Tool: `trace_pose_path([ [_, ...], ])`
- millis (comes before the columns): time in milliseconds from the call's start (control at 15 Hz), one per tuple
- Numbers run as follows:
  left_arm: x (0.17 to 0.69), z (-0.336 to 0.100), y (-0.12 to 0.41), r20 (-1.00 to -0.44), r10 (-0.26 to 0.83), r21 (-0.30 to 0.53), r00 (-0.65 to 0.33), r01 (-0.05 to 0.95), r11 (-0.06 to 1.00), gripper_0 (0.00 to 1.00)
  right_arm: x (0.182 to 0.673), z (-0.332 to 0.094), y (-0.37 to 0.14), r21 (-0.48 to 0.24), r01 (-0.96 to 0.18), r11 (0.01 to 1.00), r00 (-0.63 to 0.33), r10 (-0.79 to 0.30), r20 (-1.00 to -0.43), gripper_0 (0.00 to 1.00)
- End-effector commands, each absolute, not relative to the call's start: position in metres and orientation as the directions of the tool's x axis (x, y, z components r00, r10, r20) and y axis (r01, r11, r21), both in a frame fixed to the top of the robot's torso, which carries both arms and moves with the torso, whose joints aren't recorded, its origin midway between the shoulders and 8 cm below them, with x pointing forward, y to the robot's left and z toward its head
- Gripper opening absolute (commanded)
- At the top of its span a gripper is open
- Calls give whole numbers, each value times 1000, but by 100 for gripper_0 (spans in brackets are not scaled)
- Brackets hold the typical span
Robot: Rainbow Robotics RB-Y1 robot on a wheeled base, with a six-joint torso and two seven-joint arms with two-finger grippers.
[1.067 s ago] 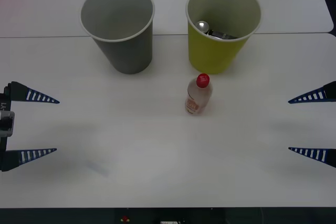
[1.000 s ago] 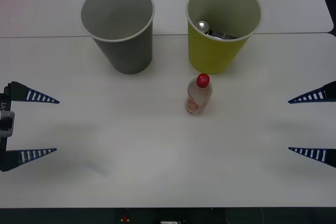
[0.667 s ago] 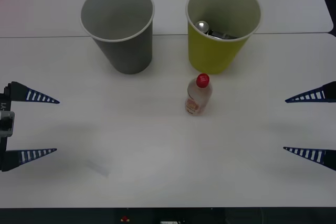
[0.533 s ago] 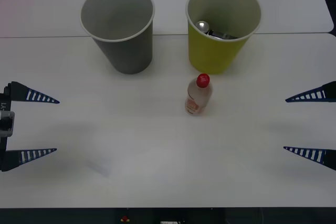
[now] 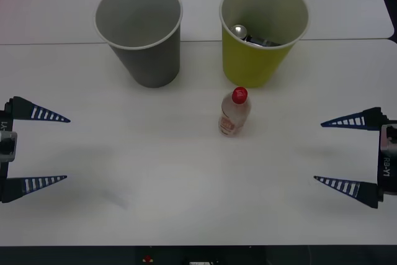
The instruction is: Put the can into the green bin and the plastic bottle into the gray bin
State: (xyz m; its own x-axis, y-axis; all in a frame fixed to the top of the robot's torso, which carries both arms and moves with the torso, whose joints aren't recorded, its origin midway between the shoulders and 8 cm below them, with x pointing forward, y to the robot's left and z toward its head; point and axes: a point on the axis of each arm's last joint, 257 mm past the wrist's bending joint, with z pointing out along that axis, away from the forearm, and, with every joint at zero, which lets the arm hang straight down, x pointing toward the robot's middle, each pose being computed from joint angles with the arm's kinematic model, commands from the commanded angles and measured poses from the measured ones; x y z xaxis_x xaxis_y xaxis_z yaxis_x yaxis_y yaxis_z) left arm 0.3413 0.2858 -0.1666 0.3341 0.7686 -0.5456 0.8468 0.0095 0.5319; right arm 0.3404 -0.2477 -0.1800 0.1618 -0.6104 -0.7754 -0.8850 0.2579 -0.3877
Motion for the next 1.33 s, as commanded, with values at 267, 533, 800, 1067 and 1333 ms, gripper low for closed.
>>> trace_pose_path([
  [267,341,-167,286,-546,769,532,334,847,10,100,352,-192,-231,-359,-870,338,138,-533,-835,100],
  [533,341,-167,286,-546,769,532,334,847,10,100,354,-202,-221,-288,-883,371,95,-458,-884,100],
  [800,341,-167,286,-546,769,532,334,847,10,100,361,-210,-202,-201,-881,429,42,-352,-935,100],
  [1067,341,-167,286,-546,769,532,334,847,10,100,374,-216,-192,-176,-847,502,16,-308,-951,100],
  [1333,341,-167,286,-546,769,532,334,847,10,100,391,-220,-174,-145,-806,573,-5,-252,-968,100],
])
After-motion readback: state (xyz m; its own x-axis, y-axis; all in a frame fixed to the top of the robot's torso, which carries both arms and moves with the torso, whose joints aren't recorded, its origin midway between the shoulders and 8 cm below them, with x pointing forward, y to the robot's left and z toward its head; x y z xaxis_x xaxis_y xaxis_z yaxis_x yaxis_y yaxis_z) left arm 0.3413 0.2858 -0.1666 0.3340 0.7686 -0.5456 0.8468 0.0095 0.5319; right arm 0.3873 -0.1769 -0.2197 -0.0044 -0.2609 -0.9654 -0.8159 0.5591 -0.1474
